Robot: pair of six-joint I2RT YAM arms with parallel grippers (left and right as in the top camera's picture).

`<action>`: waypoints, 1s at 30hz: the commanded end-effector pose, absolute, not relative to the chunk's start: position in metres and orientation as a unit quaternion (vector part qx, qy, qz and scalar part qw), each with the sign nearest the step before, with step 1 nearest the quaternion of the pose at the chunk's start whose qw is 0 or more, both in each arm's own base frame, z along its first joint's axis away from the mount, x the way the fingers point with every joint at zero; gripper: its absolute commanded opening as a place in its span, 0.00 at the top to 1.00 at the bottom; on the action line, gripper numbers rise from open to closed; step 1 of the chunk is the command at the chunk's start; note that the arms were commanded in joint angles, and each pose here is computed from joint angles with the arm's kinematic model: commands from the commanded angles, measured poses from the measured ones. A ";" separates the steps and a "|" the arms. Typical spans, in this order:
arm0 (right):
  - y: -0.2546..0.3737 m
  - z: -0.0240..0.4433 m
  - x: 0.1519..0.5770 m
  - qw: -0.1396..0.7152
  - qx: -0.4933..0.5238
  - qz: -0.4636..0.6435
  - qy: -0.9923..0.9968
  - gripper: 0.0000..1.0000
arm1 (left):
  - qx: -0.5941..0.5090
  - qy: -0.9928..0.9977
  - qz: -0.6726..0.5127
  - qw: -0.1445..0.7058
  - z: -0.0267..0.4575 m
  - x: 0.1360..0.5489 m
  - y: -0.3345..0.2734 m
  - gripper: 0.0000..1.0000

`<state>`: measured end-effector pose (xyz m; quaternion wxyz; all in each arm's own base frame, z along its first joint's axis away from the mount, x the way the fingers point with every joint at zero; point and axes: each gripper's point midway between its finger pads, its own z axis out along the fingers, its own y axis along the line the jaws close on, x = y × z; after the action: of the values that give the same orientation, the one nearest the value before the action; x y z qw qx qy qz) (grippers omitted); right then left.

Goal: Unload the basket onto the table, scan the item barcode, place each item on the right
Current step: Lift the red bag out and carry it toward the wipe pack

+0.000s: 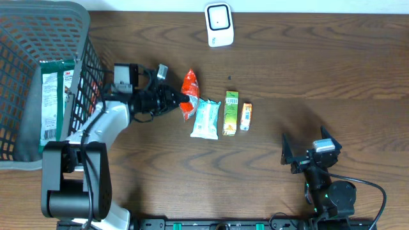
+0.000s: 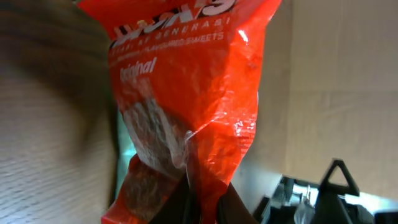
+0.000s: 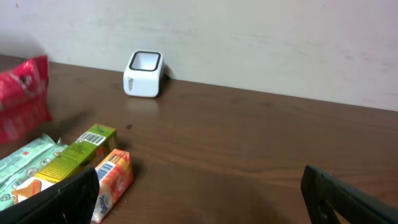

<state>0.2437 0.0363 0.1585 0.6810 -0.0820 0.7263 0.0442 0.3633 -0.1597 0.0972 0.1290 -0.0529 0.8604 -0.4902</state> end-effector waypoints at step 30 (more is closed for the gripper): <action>0.034 0.158 0.244 0.681 -0.074 0.045 0.727 0.01 | -0.156 0.916 -0.320 0.183 0.030 0.373 -0.095 0.69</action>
<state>0.2437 0.0363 0.1584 0.6809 -0.0820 0.7264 0.0442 0.3711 -0.1188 0.0490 0.1696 -0.1342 0.8943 -0.3916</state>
